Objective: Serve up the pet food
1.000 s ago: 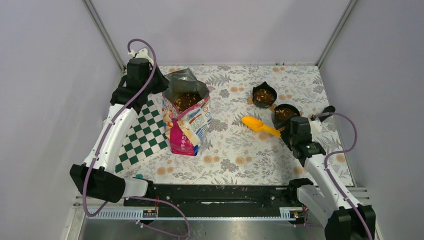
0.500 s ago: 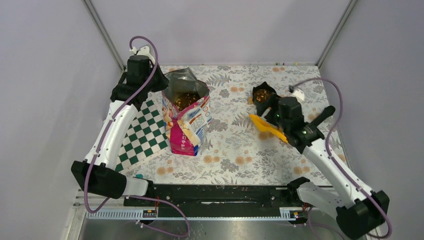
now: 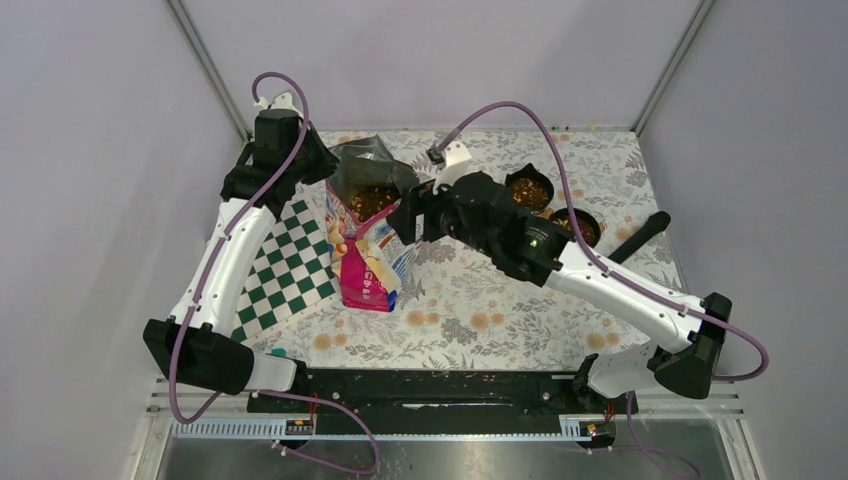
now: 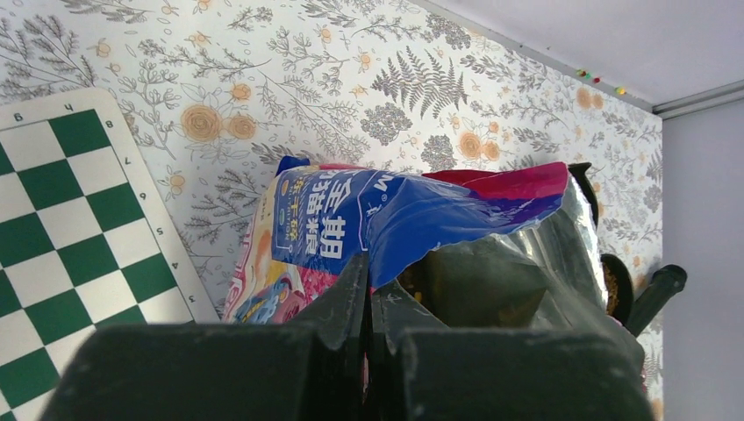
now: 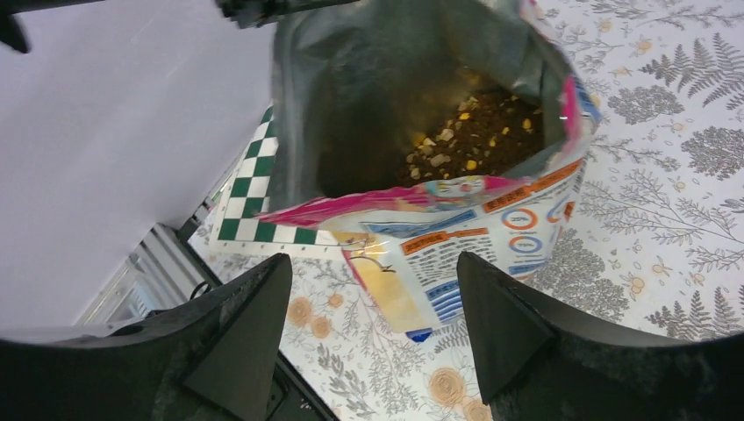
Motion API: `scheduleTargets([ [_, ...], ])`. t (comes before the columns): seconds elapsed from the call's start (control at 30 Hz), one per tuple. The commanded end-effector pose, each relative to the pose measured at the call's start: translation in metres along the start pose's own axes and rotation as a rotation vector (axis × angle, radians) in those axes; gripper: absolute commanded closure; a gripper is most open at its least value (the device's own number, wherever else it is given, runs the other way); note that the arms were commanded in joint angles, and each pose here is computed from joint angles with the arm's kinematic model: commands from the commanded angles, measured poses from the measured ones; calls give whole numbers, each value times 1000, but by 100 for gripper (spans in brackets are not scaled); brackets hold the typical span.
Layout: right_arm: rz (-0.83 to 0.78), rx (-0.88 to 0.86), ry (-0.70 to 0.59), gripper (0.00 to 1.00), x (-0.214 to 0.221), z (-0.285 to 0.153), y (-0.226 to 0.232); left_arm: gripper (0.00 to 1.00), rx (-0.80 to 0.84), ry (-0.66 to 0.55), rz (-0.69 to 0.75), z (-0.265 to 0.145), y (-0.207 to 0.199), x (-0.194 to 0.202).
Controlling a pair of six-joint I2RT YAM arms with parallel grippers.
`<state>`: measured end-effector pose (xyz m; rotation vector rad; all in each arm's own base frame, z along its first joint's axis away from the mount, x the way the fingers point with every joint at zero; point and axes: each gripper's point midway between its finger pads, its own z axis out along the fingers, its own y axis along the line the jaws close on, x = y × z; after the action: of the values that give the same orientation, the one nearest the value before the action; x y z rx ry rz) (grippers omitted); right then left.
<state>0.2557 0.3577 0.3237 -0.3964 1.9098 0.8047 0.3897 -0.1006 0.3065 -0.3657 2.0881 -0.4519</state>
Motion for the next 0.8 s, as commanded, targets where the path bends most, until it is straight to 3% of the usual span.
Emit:
scheduleTargets([
  [0.0,-37,36,-28,26,-19,-14,18,100,116,-156,-89,-20,-34,-51],
  [0.2,-18,46,-27,30,-22,-18,53,100,139,-167,-95,-29,-38,-55],
  [0.37,-47,87,106,25,5,0,74,100,151,-187,-93,-38,-41,-59],
  [0.6,-23,245,96,26,12,21,64,100,161,-183,-99,-32,-39,-53],
  [0.77,-12,256,93,29,16,41,71,100,160,-181,-107,-32,-37,-51],
])
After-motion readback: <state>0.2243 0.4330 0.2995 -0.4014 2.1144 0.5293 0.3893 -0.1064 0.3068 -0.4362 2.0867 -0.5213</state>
